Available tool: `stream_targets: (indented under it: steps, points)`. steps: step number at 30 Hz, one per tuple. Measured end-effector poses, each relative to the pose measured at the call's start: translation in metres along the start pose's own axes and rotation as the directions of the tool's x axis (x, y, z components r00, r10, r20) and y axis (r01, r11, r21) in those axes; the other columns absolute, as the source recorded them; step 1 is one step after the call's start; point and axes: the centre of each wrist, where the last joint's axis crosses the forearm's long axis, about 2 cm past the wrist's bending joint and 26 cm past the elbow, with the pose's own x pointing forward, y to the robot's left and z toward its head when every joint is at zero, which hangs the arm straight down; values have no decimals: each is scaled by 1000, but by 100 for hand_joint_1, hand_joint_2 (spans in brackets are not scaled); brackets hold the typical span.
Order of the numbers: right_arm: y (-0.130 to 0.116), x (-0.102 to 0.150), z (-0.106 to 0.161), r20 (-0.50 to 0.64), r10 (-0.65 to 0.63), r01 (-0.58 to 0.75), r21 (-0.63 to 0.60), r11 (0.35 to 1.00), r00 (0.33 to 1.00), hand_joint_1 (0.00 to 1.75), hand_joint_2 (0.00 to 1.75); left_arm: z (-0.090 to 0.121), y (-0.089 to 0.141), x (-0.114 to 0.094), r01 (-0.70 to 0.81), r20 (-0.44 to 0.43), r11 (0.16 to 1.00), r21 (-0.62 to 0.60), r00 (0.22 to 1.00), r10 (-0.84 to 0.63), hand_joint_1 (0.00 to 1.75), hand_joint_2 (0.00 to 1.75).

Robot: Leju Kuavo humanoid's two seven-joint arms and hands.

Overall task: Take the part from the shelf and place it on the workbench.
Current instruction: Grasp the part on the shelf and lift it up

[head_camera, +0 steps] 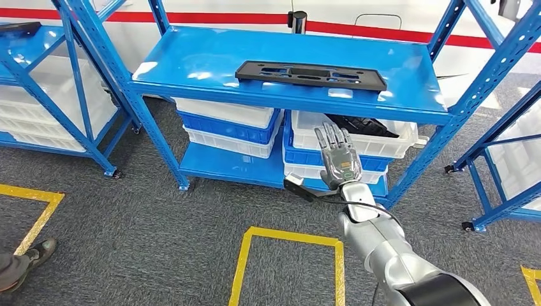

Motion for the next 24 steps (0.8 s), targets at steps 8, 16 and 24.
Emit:
stream_targets:
  steps: [8, 16, 24]
  points:
    - [-9, 5, -9, 9, 1, -1, -19, 1000, 1000, 0, 175, 0, -1, 1, -1, -1, 1000, -2, 1000, 1, 0, 0]
    - [-15, 10, -15, 11, 9, -8, -24, 1000, 1000, 0, 175, 0, -1, 1, 4, 0, 1000, -4, 1000, -4, 0, 0]
    - [-24, 7, -23, -1, 22, -22, -41, 999, 1000, 0, 175, -2, -1, 6, 7, 6, 1000, -17, 1000, -7, 0, 0]
